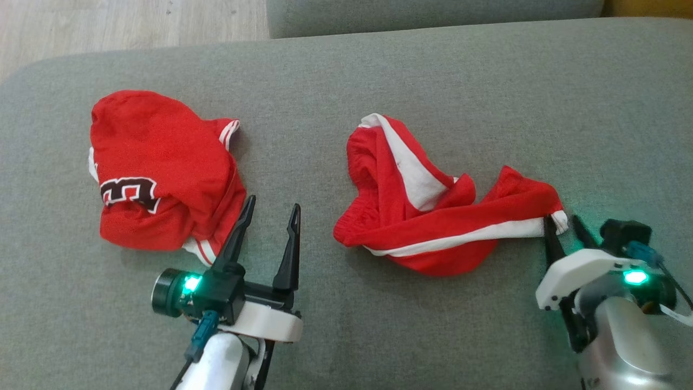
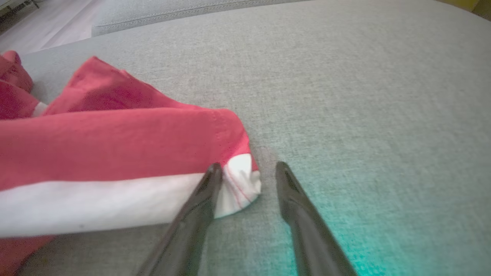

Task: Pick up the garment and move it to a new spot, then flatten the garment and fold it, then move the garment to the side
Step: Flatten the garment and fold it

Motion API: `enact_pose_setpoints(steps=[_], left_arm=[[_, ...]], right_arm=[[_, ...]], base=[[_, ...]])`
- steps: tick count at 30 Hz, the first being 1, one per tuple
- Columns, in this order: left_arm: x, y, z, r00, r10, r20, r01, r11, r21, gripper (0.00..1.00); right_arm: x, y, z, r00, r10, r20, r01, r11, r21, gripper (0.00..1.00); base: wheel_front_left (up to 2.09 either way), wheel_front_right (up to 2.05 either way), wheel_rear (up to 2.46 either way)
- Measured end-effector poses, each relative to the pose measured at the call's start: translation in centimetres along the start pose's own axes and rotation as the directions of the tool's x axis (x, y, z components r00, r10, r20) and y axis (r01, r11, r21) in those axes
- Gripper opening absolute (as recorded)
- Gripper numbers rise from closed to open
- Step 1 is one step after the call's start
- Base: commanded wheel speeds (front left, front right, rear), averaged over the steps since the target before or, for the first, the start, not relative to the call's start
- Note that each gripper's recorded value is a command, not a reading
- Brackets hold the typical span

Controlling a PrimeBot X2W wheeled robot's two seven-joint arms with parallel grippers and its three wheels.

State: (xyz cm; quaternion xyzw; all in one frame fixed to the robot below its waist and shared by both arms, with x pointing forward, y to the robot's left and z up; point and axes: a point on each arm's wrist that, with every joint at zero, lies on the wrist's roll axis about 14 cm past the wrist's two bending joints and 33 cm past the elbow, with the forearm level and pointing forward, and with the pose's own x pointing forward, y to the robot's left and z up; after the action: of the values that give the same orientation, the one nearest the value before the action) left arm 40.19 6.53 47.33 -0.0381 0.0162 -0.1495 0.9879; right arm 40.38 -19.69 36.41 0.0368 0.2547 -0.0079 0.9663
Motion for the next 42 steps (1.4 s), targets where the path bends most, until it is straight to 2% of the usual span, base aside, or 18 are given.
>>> enact_pose_setpoints(steps=[1,5,9,14,19,21,25,35,42], left_arm=[[0.0,0.0,0.0,1.000,0.000,0.000,0.000,1.000,0.000,1.00],[-0.1,0.0,0.1,1.000,-0.001,0.001,0.001,1.000,0.003,1.00],[-0.2,-0.3,0.4,1.000,-0.008,0.009,0.008,1.000,0.007,1.00],[-0.6,-2.6,-0.9,0.993,-0.115,-0.034,0.115,0.993,-0.002,1.00],[-1.4,-6.4,-3.1,0.954,-0.274,-0.121,0.271,0.962,-0.042,1.00],[-1.6,-7.4,-4.0,0.936,-0.312,-0.162,0.302,0.950,-0.085,1.00],[-1.3,-9.1,-5.5,0.894,-0.382,-0.235,0.366,0.924,-0.109,1.00],[0.2,-11.4,-7.6,0.807,-0.500,-0.313,0.497,0.862,-0.096,1.00],[0.6,-11.7,-7.9,0.800,-0.524,-0.294,0.515,0.850,-0.114,1.00]], right_arm=[[0.1,0.2,0.1,1.000,0.005,-0.001,-0.005,1.000,-0.002,0.00],[0.0,0.3,0.3,1.000,0.010,0.005,-0.009,1.000,-0.007,0.00],[-0.5,-1.2,1.0,0.999,-0.036,0.040,0.035,0.999,0.024,0.00],[-1.3,-2.8,2.4,0.993,-0.083,0.084,0.079,0.996,0.053,0.00],[-1.9,-4.6,2.4,0.988,-0.133,0.084,0.127,0.989,0.075,0.00],[-1.9,-4.9,2.0,0.988,-0.140,0.068,0.135,0.988,0.079,0.00],[-1.8,-5.2,1.6,0.988,-0.148,0.051,0.144,0.986,0.087,0.00],[-0.4,-5.4,2.0,0.987,-0.152,0.047,0.148,0.985,0.086,0.00],[-0.2,-5.5,2.0,0.987,-0.155,0.042,0.151,0.985,0.085,0.00]], base=[[0.00,0.00,0.00],[0.00,0.00,0.00],[0.00,0.00,0.00],[0.00,0.00,0.00],[0.00,0.00,0.00],[0.00,0.00,0.00],[0.00,0.00,0.00],[0.00,0.00,0.00],[0.00,0.00,0.00]])
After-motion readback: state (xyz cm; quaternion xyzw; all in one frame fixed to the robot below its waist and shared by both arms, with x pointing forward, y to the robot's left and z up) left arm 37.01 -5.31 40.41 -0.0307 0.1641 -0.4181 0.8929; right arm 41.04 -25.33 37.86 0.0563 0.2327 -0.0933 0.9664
